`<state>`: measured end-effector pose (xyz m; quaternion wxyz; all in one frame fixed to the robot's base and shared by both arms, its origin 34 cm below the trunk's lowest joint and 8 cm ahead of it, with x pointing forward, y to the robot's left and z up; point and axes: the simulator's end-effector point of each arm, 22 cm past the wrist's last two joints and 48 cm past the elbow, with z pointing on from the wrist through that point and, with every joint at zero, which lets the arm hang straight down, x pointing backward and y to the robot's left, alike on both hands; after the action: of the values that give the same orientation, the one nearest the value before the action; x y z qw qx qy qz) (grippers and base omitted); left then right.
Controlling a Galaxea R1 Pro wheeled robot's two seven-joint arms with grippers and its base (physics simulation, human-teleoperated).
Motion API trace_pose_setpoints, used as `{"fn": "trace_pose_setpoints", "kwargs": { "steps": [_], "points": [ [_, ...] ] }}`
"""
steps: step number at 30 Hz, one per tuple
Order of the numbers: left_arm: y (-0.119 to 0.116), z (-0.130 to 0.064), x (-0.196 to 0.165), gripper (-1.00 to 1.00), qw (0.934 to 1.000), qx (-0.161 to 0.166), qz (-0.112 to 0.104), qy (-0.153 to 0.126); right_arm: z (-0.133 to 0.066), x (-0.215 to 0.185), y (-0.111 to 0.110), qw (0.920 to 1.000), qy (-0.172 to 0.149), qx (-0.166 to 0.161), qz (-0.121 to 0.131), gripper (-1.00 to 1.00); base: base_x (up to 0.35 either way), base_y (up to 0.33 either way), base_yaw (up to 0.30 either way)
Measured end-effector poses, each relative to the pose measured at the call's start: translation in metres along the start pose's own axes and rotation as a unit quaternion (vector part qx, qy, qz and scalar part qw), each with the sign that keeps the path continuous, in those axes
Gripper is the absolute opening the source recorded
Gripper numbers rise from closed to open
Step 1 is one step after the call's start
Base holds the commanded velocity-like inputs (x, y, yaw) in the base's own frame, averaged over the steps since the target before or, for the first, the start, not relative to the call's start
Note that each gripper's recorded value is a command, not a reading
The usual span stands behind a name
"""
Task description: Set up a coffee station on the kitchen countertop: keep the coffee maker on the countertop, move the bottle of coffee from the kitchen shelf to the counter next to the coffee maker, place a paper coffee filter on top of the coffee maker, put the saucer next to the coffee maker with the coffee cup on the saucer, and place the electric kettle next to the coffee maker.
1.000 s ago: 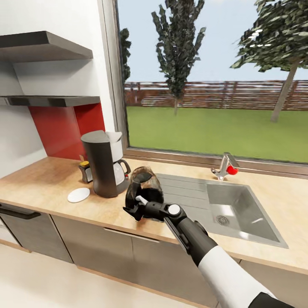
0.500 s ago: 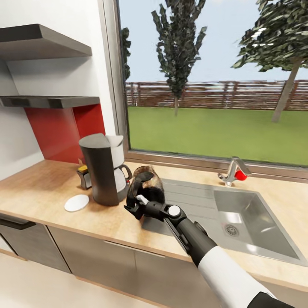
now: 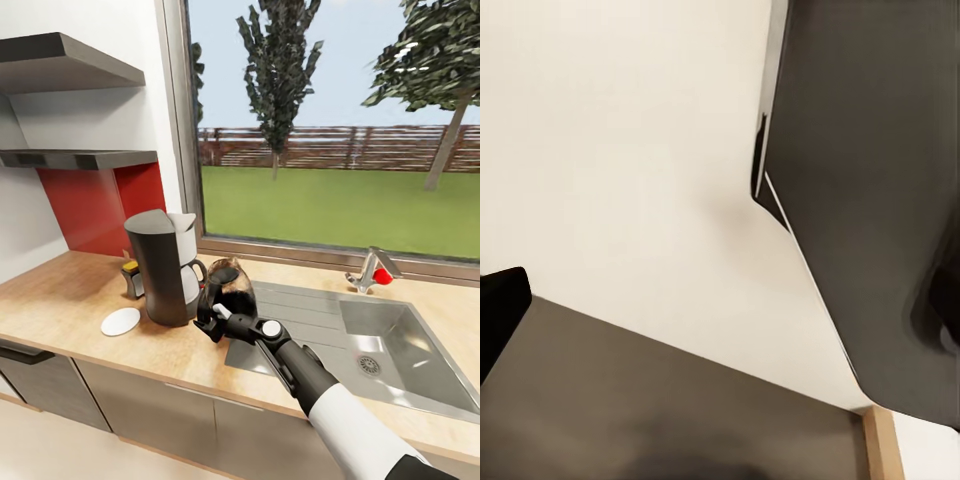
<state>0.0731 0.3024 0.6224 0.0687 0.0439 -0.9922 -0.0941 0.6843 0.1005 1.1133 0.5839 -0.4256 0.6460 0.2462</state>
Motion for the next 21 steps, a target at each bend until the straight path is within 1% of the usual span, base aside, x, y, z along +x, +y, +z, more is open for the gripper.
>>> {"fn": "trace_pose_setpoints", "kwargs": {
  "steps": [4,7,11,16,21],
  "points": [
    [-0.001,0.0,0.0,1.0,1.0,0.001,0.0,0.0,0.0,0.003,0.0,1.0,0.003,0.0,0.001,-1.0,0.0,0.0,0.0],
    [-0.001,0.0,0.0,1.0,1.0,0.0,0.0,0.001,0.001,0.021,0.002,0.9998,0.019,-0.002,0.01,-1.0,0.0,0.0,0.0],
    [0.0,0.0,0.0,1.0,1.0,0.0,0.0,0.001,0.002,0.023,0.002,0.9999,0.009,-0.003,0.006,-1.0,0.0,0.0,0.0],
    [0.0,0.0,0.0,1.0,1.0,0.0,0.0,0.001,0.002,0.028,0.003,0.9999,0.011,-0.004,0.006,-1.0,0.006,0.01,0.0],
    [0.0,0.0,0.0,1.0,1.0,-0.001,0.0,0.001,0.002,0.029,0.004,0.9999,0.012,-0.004,0.007,-1.0,0.08,0.144,0.0]
  ]
}}
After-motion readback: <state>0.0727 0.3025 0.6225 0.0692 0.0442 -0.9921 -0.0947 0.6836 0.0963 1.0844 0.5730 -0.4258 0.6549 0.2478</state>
